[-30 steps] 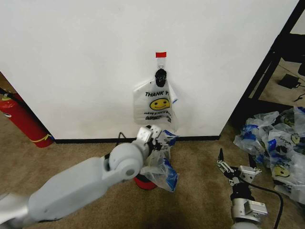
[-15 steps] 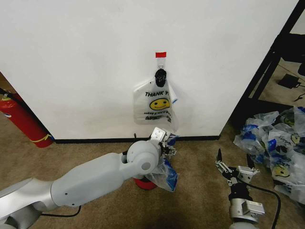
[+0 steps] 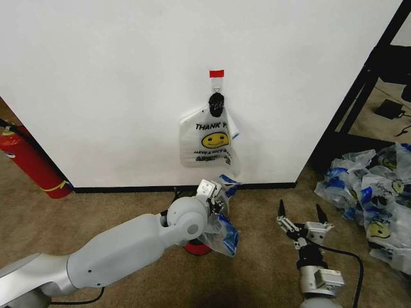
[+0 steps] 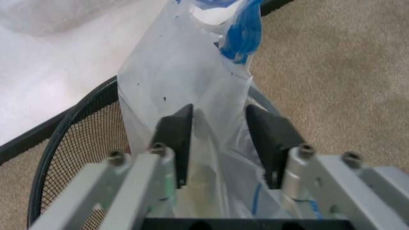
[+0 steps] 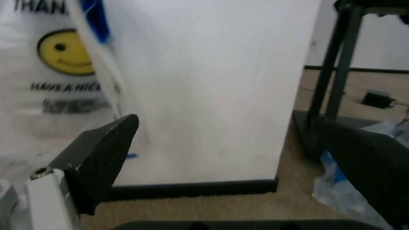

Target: Pick up the garbage bag from the wall and place it over the trash bin.

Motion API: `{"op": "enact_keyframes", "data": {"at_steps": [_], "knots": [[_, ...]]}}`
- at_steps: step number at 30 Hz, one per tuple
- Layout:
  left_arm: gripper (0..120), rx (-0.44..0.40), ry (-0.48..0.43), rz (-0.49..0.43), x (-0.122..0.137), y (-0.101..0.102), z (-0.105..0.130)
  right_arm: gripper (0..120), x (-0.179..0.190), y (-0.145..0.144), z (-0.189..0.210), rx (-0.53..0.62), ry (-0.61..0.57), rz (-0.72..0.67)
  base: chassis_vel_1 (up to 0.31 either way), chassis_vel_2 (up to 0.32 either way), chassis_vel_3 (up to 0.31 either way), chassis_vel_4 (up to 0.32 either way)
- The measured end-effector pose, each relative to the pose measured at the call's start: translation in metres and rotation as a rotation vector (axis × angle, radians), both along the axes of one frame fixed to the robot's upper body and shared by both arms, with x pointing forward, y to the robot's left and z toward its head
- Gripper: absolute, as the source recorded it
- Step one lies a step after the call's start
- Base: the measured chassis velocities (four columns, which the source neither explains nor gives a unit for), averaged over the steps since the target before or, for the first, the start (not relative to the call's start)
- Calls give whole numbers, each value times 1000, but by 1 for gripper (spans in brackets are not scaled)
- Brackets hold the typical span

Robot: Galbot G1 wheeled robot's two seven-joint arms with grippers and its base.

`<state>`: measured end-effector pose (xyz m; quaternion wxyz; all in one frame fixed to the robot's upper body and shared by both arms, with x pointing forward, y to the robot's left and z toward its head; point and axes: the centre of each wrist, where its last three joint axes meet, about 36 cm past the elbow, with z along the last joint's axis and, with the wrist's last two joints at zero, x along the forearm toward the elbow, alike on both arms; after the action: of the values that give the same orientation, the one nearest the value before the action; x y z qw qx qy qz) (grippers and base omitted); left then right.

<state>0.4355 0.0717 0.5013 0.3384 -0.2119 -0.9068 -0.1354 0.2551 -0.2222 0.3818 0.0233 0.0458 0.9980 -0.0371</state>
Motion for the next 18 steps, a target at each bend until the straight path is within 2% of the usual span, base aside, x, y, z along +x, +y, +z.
{"op": "enact_keyframes", "data": {"at_steps": [5,8,14,18], "knots": [[16,-4,1,2,-3,1,-1,100,11,-7,-4,-31,45,81,0,0,0,0],[1,-4,-2,7,-3,3,-2,100,30,-15,-5,-46,67,172,0,0,0,0],[0,-10,-6,6,1,1,-1,100,57,-9,-6,5,123,250,0,0,0,0],[0,-15,-3,-9,5,-8,-3,100,75,1,-23,1,178,281,0,0,0,0]]}}
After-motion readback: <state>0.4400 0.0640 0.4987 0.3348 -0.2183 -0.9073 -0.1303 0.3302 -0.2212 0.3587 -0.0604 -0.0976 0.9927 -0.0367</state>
